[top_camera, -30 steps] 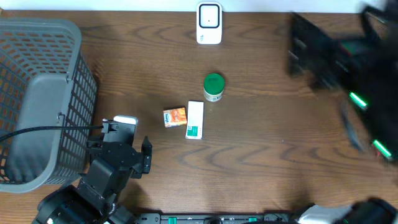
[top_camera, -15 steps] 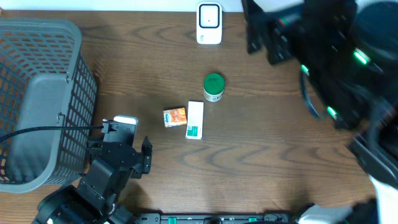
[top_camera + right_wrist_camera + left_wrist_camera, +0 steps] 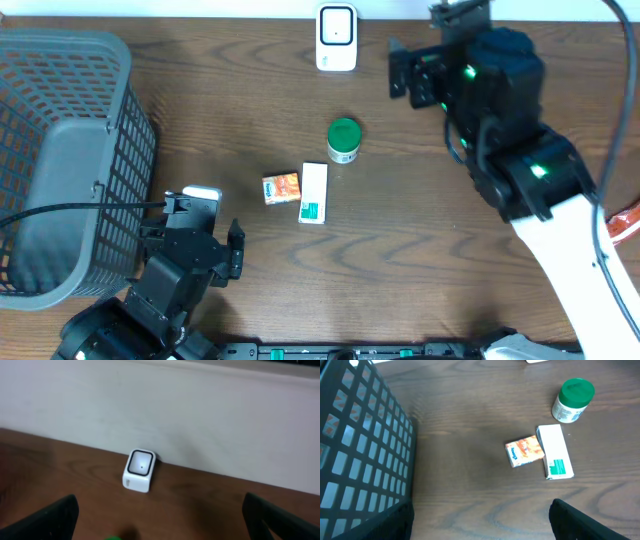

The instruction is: Scan the item barcode

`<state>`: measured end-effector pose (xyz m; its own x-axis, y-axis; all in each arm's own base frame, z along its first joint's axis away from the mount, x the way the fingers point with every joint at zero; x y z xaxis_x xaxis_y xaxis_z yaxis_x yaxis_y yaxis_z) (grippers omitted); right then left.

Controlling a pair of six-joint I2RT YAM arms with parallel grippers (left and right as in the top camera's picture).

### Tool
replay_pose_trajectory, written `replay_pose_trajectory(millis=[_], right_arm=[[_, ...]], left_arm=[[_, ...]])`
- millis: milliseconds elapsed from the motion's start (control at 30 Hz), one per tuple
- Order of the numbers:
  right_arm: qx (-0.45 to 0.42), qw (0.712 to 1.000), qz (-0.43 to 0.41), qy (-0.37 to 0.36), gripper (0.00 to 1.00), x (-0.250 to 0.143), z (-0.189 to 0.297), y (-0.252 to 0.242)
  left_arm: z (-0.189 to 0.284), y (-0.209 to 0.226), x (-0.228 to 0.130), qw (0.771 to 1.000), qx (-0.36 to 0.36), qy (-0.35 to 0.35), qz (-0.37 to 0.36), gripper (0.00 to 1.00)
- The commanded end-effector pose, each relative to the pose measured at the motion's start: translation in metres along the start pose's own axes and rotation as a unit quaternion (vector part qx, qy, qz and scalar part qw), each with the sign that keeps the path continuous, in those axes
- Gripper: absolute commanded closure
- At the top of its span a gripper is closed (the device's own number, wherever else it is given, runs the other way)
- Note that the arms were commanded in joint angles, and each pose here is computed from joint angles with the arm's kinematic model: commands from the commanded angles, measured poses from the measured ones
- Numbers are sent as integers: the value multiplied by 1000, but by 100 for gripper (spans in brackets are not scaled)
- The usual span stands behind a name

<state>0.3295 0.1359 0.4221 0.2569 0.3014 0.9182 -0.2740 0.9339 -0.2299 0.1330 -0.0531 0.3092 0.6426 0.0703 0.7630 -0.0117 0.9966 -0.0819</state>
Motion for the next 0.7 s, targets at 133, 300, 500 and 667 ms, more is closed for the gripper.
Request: replay_pose_trajectory(millis=[133, 300, 500, 667], right_arm=[[59, 973, -171, 142, 1, -59, -75, 38], [87, 950, -178, 243, 1, -85, -87, 53], [83, 927, -163, 328, 1, -83, -99, 56], [84, 907, -156, 382, 1, -82, -120, 62]], left_arm=[[0, 1, -1, 1000, 6, -1, 0, 15], [0, 1, -1, 1000, 6, -1, 0, 15], [0, 1, -1, 1000, 6, -1, 0, 15], [0, 1, -1, 1000, 6, -1, 0, 15]])
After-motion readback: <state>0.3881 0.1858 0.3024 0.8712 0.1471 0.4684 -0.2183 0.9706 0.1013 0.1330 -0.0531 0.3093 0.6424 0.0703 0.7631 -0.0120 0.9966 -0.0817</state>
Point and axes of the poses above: each gripper's point midway between its finger pads, its own z axis back along the fingers, its own y axis along the line the jaws close on, x = y × z, the point moved 8 cm from there along z, back along the fingers, and after that the axes turned 13 degrees about z, right-handed, at the moved point
